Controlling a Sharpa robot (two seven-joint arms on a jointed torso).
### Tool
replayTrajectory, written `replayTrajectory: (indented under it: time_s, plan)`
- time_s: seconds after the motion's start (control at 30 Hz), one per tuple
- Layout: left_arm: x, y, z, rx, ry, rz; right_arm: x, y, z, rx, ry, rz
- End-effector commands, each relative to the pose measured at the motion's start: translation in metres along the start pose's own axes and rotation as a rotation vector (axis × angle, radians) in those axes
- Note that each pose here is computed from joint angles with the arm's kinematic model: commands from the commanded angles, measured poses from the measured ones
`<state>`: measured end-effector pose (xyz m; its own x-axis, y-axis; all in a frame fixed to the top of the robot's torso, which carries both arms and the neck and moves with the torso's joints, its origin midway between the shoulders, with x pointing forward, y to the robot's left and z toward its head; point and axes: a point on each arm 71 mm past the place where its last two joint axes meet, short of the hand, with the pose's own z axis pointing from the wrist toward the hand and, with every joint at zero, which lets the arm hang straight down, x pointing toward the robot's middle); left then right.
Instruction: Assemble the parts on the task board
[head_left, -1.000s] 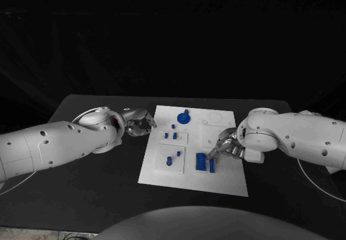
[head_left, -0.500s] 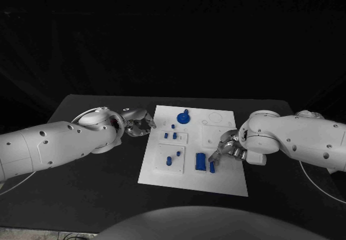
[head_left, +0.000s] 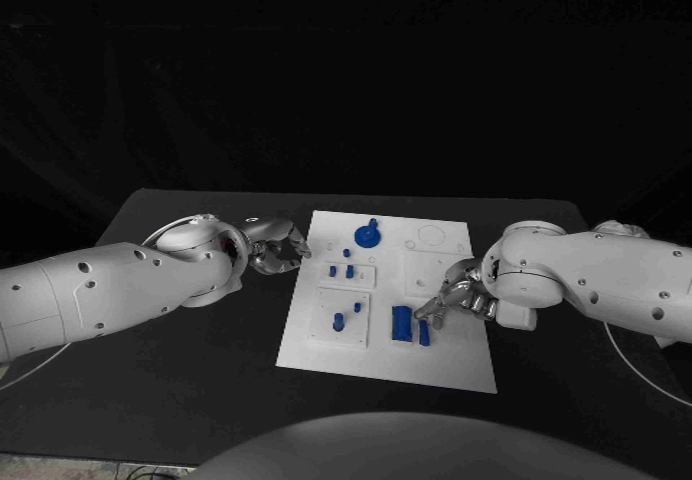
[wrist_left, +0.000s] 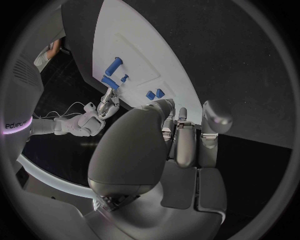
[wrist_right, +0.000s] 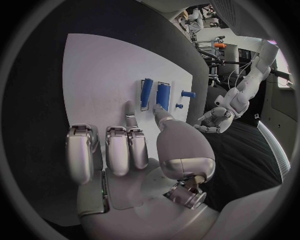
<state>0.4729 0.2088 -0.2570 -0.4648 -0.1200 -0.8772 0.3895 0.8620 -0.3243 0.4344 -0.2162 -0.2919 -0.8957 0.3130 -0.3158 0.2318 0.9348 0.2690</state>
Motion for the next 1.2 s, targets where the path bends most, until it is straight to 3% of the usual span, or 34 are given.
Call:
replayTrajectory:
  time_s: [0.03, 0.33, 0.63, 0.87, 1.07, 1.2]
  plan:
    - [0.0011, -0.0009, 0.0, 0.0, 0.017, -0.002, 0.0, -0.001, -0.001, -0.019, -0.014, 0.027]
    - [0.0009, 0.0007, -0.0014, -0.002, 0.014, -0.003, -0.004, -0.009, -0.019, -0.138, -0.056, 0.146]
    - [0.0, 0.0036, -0.0044, 0.0, 0.003, -0.006, 0.002, -0.019, -0.05, -0.363, -0.16, 0.149]
    - [-0.0001, 0.0082, -0.0082, -0.008, 0.0, -0.008, 0.019, -0.033, -0.065, -0.51, -0.373, 0.027]
    - [0.0008, 0.0139, -0.0133, -0.013, -0.006, -0.012, 0.04, -0.034, -0.055, -0.595, -0.553, -0.121]
    - [0.0025, 0.0156, -0.0155, -0.008, -0.013, -0.016, 0.055, -0.034, -0.044, -0.622, -0.611, -0.175]
